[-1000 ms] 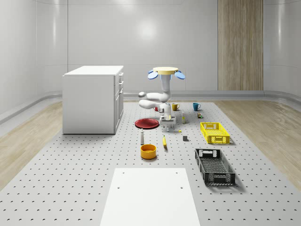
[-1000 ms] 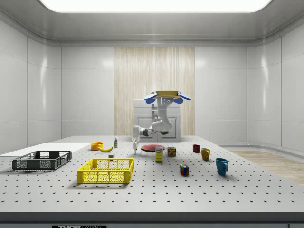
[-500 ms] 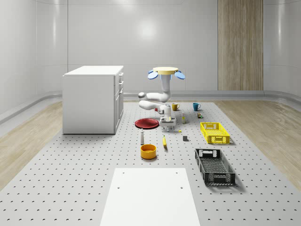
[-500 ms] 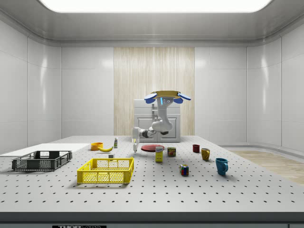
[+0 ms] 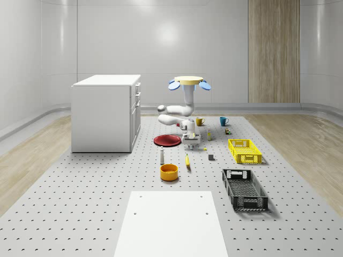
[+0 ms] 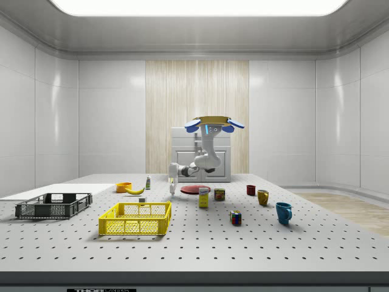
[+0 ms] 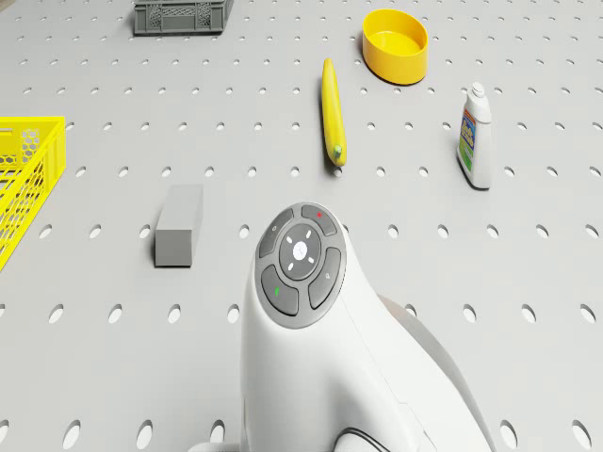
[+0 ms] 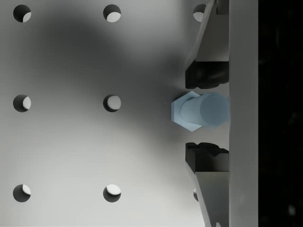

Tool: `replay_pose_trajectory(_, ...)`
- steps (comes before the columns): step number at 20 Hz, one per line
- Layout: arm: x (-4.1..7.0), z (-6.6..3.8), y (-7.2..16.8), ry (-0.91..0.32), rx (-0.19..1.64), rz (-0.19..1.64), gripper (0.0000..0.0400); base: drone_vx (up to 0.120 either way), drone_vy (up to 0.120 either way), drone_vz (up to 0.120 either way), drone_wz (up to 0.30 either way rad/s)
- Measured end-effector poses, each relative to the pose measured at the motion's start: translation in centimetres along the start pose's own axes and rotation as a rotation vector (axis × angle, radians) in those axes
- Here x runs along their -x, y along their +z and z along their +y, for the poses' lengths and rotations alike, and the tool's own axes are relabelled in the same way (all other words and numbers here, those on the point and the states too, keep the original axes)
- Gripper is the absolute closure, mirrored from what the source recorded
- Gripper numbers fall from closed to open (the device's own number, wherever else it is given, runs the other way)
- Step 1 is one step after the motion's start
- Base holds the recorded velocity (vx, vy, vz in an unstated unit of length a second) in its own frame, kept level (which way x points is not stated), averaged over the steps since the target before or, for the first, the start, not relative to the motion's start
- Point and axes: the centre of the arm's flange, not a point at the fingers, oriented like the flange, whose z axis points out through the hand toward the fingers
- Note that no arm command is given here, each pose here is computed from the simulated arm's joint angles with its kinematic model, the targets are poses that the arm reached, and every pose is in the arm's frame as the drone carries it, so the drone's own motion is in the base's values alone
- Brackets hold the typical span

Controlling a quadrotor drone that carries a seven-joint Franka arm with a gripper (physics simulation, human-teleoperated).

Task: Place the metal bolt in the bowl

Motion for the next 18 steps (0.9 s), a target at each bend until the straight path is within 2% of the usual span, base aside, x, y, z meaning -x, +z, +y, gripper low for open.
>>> replay_pose_trajectory(4, 0.0, 0.0, 0.0, 0.0, 0.0, 0.0, 0.0282, 0.0, 0.0, 0.0, 0.0)
replay_pose_trajectory(10, 0.0, 0.0, -1.1, 0.0, 0.0, 0.0, 0.0296, 0.0, 0.0, 0.007, 0.0)
replay_pose_trajectory(13, 0.0, 0.0, -1.9, 0.0, 0.0, 0.0, 0.0298, 0.0, 0.0, 0.12, 0.0)
replay_pose_trajectory(18, 0.0, 0.0, -2.6, 0.0, 0.0, 0.0, 0.0299, 0.112, -0.112, 0.12, 0.0)
